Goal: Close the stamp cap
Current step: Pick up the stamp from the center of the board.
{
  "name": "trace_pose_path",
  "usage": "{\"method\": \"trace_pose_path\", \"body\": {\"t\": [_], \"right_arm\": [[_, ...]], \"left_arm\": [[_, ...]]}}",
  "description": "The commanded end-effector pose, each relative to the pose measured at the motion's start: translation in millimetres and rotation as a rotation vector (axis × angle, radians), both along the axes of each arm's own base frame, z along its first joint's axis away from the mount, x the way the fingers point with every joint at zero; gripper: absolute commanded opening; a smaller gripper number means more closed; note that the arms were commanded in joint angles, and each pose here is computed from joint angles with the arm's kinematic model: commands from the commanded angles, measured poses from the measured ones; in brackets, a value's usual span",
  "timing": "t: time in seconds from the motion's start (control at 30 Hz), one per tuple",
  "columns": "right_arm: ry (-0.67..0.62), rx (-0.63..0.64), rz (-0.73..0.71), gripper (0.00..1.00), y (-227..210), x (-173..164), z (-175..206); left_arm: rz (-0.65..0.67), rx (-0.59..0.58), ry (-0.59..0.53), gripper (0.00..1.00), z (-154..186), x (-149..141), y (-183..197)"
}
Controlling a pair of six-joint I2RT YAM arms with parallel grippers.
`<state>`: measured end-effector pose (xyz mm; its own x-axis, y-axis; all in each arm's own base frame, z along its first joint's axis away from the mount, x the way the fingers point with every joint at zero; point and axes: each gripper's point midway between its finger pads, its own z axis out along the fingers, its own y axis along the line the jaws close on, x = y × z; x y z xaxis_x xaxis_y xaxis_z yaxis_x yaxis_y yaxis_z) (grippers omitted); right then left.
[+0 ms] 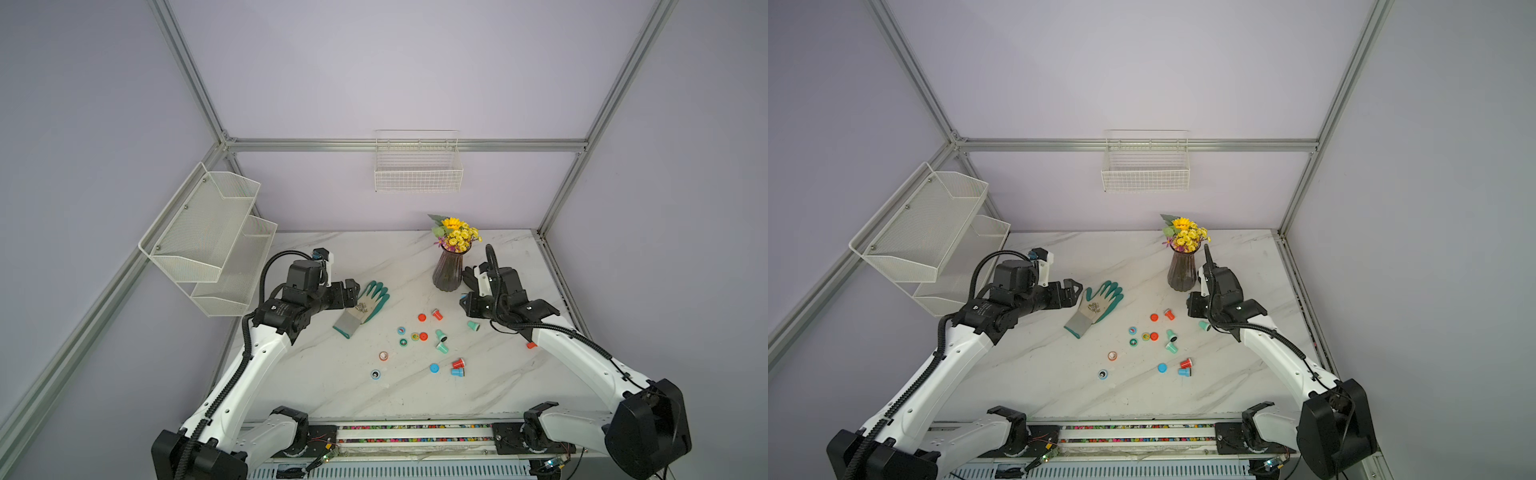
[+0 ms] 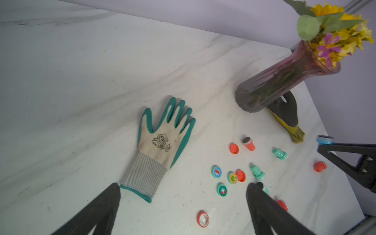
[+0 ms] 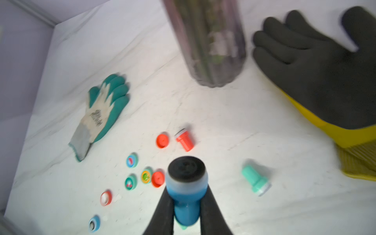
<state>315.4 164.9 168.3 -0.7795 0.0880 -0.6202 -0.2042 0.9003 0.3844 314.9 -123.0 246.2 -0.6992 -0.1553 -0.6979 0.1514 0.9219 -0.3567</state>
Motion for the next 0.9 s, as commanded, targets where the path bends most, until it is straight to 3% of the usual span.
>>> {"method": "trace_pose_path", "body": {"t": [0.0, 0.17, 0.43, 0.87], "right_arm": [[-0.163, 0.032, 0.231, 0.06, 43.1, -21.0, 28.9], [-0.414, 0.091, 0.426, 0.03, 74.7, -45.4, 57.3], [-0.631, 0.069, 0.812, 0.00, 104.2, -93.9, 66.1], [-0.826, -0.029, 0.898, 0.00, 102.7, -102.3, 72.9]], "left_arm": [[-0.040, -0.114, 0.017, 0.93, 22.9, -14.1, -28.3], [-0.129, -0.148, 0.030, 0.90, 43.8, -19.3, -69.3], [-0.345, -0.185, 0.066, 0.87, 64.3, -44.0, -136.0], [-0.525, -0.173, 0.177, 0.71, 49.9, -61.2, -183.9]]}}
